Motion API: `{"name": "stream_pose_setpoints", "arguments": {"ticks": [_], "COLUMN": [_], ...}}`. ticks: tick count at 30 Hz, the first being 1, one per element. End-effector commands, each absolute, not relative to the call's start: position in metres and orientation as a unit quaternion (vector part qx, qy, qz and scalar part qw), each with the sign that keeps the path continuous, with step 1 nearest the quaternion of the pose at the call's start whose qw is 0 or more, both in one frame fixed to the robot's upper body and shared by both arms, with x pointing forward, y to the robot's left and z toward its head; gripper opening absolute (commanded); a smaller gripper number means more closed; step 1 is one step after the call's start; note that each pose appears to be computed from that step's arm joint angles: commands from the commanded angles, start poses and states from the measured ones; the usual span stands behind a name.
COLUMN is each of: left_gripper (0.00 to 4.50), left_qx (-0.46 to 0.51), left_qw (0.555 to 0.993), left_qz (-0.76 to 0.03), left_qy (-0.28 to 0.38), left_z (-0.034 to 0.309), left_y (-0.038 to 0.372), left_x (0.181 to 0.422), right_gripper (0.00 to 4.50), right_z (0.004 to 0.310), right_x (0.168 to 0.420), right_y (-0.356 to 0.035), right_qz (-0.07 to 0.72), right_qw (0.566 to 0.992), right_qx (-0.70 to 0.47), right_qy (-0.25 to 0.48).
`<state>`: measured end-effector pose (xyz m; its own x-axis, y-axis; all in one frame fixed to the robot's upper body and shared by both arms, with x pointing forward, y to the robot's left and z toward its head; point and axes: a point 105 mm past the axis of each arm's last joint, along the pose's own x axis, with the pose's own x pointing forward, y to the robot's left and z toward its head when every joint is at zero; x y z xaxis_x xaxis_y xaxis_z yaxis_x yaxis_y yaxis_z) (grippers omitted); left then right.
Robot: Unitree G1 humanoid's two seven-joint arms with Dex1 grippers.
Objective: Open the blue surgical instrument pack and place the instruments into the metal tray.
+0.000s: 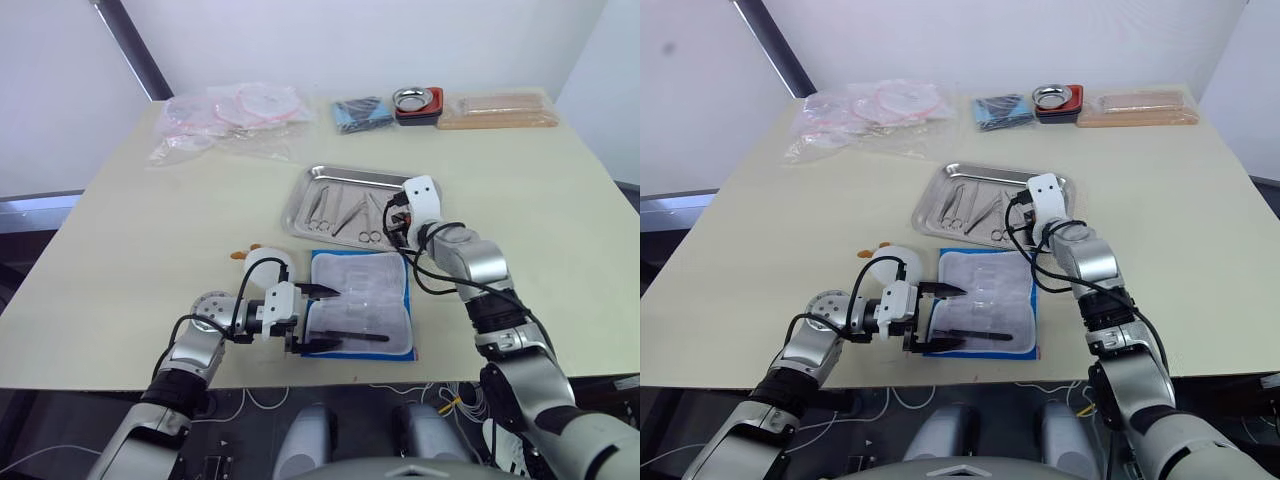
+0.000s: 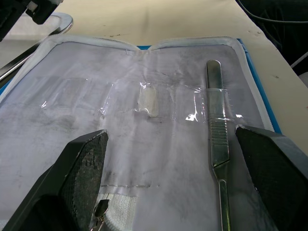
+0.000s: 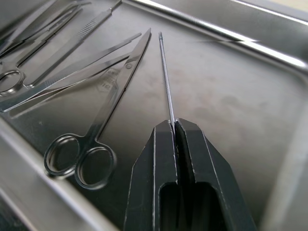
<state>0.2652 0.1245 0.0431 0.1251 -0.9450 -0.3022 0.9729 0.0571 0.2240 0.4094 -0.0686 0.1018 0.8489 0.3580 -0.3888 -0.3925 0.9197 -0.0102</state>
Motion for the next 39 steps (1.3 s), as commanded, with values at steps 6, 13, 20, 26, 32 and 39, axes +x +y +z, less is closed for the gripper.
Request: {"name": "stream_pose_setpoints", "arguments": {"ticks": [6,13,20,26,32,39], "left_gripper": [4.50,4.50,4.50,4.50,4.50,4.50], "left_qx": [0.182,0.180,0.181,0.182,0.183,0.185], "left_qw": [0.705,0.706,0.703,0.702,0.702,0.699], "left_qz": [-0.661,-0.660,-0.662,-0.663,-0.662,-0.664], "left_qy": [0.182,0.183,0.184,0.185,0.188,0.190], "left_z": [-0.018,-0.019,-0.019,-0.019,-0.020,-0.020], "left_y": [0.140,0.140,0.141,0.142,0.145,0.147], "left_x": [0.236,0.234,0.234,0.235,0.235,0.235], "right_gripper": [1.34,4.46,4.46,4.46,4.46,4.46], "right_z": [0.116,0.143,0.158,0.155,0.144,0.149], "right_x": [0.410,0.399,0.351,0.321,0.276,0.245], "right_y": [-0.056,-0.066,-0.067,-0.082,-0.110,-0.141], "right_qz": [0.223,0.263,0.420,0.489,0.571,0.634], "right_qw": [0.958,0.958,0.905,0.868,0.811,0.757], "right_qx": [-0.043,-0.047,-0.065,-0.085,-0.126,-0.158], "right_qy": [0.175,0.107,0.020,-0.012,-0.016,-0.032]}}
